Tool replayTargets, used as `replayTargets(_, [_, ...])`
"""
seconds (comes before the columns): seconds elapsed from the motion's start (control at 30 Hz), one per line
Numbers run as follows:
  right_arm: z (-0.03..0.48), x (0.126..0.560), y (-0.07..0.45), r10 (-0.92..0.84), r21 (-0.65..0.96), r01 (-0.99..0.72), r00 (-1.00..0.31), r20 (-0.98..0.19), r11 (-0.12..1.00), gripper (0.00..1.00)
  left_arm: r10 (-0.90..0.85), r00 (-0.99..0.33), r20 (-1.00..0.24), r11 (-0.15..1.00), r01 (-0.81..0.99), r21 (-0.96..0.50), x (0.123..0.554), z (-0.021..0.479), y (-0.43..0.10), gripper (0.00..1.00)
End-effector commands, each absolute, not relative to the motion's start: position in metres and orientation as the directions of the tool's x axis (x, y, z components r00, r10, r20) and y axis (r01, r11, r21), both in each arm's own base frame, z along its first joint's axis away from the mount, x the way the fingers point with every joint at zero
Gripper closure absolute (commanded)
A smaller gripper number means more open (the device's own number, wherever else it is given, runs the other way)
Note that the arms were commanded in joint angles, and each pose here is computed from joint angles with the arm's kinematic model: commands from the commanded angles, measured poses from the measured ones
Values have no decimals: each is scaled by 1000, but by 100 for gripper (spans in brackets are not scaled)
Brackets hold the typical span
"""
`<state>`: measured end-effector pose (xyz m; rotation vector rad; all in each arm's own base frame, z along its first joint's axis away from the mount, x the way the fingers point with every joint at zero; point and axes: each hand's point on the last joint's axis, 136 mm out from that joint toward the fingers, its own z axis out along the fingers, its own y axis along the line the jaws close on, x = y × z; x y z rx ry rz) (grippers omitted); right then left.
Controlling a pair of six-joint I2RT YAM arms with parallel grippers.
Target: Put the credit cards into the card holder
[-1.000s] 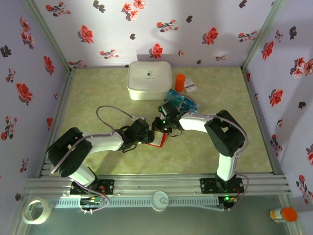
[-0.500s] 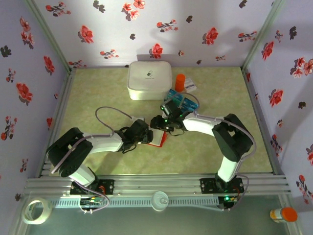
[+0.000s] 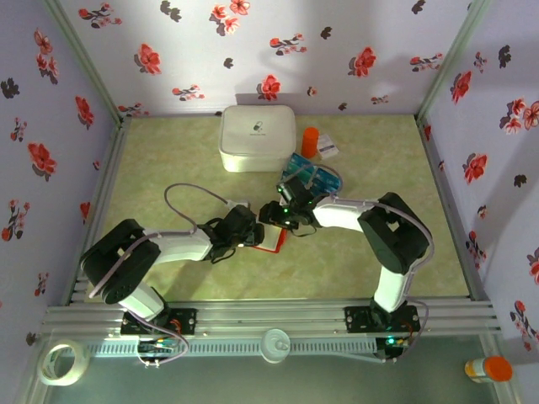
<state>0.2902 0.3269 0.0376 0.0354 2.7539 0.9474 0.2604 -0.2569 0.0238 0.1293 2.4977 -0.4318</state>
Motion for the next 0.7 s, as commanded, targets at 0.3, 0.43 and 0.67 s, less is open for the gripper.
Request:
replayTargets(0.3, [33,295,335,121,656,-11,-980,-156,754,52,68,-911,-407,922,213,-323,218,-17,-262,26])
replayTargets(0.43, [35,296,336,134,674,-2,-980,-150,738,52,66,-910,-410,922,212,-323,218,-16,-261,24])
replayTargets(0.67, [48,293,333,145,694,-8,-976,-162,720,54,57,-905,-422,918,214,-334,219,-8,-261,20])
